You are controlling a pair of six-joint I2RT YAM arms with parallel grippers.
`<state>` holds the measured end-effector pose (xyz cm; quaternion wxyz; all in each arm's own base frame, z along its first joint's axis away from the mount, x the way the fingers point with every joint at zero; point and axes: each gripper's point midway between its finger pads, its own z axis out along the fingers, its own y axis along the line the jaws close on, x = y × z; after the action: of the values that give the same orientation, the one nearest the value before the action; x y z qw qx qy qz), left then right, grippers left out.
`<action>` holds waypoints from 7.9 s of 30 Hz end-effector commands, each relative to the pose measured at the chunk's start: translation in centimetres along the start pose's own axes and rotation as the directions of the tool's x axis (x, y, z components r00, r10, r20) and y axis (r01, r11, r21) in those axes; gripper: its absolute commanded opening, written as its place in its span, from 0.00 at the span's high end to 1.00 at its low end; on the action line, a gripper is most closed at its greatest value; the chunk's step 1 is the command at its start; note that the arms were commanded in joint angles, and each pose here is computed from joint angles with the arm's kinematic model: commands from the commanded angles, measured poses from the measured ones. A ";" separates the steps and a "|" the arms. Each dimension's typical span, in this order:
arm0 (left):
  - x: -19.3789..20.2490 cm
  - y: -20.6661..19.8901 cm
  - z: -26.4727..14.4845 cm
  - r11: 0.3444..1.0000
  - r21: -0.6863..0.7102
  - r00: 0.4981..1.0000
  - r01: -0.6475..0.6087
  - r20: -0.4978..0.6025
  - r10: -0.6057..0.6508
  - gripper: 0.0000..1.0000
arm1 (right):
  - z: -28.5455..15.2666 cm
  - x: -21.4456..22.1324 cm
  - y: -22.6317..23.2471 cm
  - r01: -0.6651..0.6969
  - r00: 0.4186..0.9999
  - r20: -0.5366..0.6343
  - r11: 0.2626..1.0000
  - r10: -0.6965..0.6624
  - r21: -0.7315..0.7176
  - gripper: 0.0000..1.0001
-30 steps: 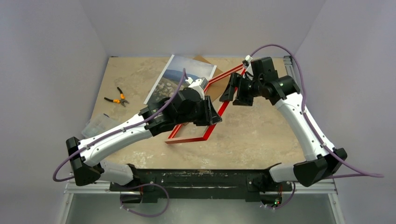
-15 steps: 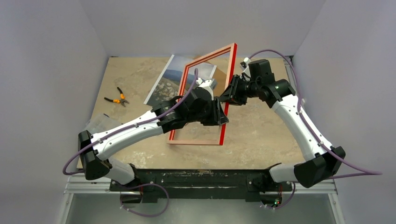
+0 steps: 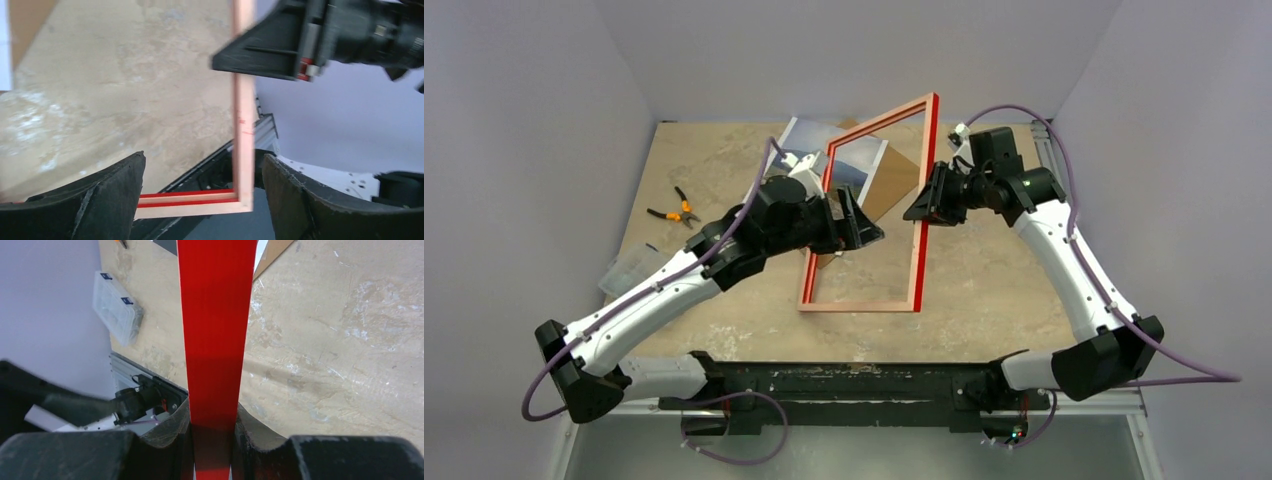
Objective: Put the photo into the frame
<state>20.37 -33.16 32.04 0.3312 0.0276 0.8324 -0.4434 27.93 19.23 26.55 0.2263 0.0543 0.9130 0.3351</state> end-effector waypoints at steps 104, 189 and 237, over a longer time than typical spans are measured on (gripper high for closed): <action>15.5 13.0 20.0 0.938 -0.325 0.928 0.116 -0.302 -0.220 0.52 | 5.1 0.9 -15.0 0.091 0.992 0.038 0.882 -0.122 0.463 0.18; -7.4 34.8 2.9 0.741 -0.657 0.985 0.142 0.020 -0.171 0.29 | 27.0 -4.9 -4.2 0.020 0.994 -0.110 0.992 -0.005 0.127 0.33; 2.7 30.9 5.3 0.812 -0.572 0.937 0.119 -0.207 -0.283 0.73 | 23.3 -0.5 -2.7 0.067 0.989 -0.132 0.998 -0.065 0.009 0.40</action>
<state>30.68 -19.09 2.71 0.0999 -0.0881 0.9796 -0.1505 36.04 30.62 4.58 0.0928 0.0420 0.9342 0.3419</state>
